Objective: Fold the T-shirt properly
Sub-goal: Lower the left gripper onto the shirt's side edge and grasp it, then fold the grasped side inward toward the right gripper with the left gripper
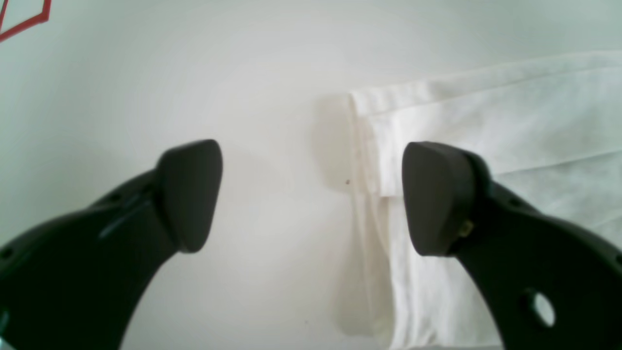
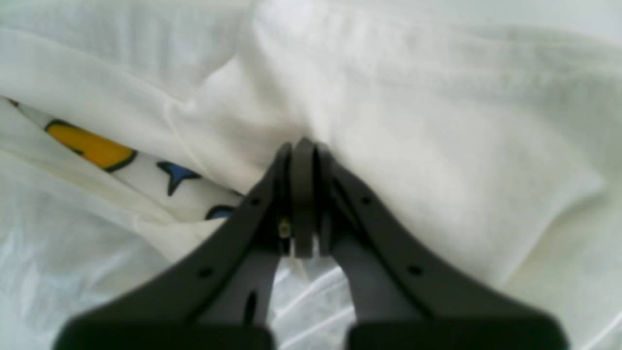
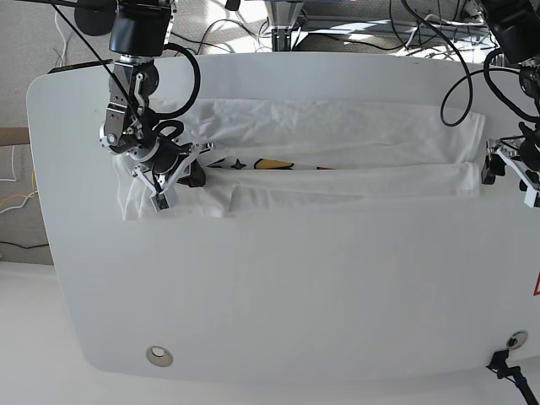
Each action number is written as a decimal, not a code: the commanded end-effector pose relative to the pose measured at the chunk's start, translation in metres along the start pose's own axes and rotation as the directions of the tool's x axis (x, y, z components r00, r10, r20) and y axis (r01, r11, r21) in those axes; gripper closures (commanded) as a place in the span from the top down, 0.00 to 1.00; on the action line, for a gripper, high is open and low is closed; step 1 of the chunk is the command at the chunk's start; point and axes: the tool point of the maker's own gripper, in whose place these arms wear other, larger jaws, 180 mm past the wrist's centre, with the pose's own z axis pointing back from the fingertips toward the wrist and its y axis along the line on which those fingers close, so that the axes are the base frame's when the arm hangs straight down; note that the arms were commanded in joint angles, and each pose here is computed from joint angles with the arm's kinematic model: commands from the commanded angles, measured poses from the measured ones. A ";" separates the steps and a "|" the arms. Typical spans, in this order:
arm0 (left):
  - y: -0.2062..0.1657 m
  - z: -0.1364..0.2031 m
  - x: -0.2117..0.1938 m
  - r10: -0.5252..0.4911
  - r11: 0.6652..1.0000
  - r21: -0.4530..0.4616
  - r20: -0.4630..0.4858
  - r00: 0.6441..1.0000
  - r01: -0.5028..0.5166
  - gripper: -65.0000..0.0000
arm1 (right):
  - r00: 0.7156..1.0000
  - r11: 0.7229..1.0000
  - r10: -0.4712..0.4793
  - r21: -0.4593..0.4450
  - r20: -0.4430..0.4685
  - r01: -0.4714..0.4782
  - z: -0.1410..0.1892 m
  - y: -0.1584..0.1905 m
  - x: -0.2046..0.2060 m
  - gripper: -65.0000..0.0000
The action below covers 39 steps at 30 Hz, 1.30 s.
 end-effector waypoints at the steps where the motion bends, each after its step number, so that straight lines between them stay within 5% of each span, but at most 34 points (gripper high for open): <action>1: 0.001 0.002 0.012 0.031 0.999 -0.038 0.037 0.999 -0.030 0.92 | 0.999 0.999 0.013 -0.036 -0.050 -0.014 0.002 -0.009 -0.007 0.00; 14: -0.057 -0.031 -0.044 0.126 0.972 -0.188 -0.091 0.988 -0.142 0.92 | 0.998 0.999 0.018 -0.033 -0.052 -0.019 0.002 -0.008 -0.008 0.00; 20: -0.083 -0.036 -0.062 0.080 0.964 -0.242 -0.145 0.986 -0.114 0.89 | 0.999 0.999 0.016 -0.031 -0.051 -0.017 0.002 -0.007 -0.008 0.00; 22: -0.083 -0.036 -0.063 0.079 0.964 -0.241 -0.147 0.986 -0.114 0.73 | 0.999 0.999 0.015 -0.030 -0.051 -0.016 0.002 -0.007 -0.008 0.00; 26: -0.083 -0.036 -0.063 0.079 0.964 -0.241 -0.149 0.986 -0.114 0.20 | 0.999 0.999 0.013 -0.030 -0.049 -0.014 0.002 -0.007 -0.007 0.00; 28: -0.083 -0.036 -0.063 0.079 0.964 -0.241 -0.149 0.986 -0.114 0.02 | 0.999 0.999 0.012 -0.029 -0.048 -0.014 0.002 -0.007 -0.007 0.00; 33: -0.085 -0.034 -0.053 0.066 0.965 -0.245 -0.119 0.991 -0.094 0.00 | 0.999 1.000 0.011 -0.028 -0.049 -0.012 0.002 -0.007 -0.008 0.00; 39: -0.143 -0.033 -0.011 -0.036 0.940 -0.339 0.001 0.999 0.034 0.00 | 0.999 1.000 0.008 -0.027 -0.051 -0.009 0.002 -0.007 -0.009 0.00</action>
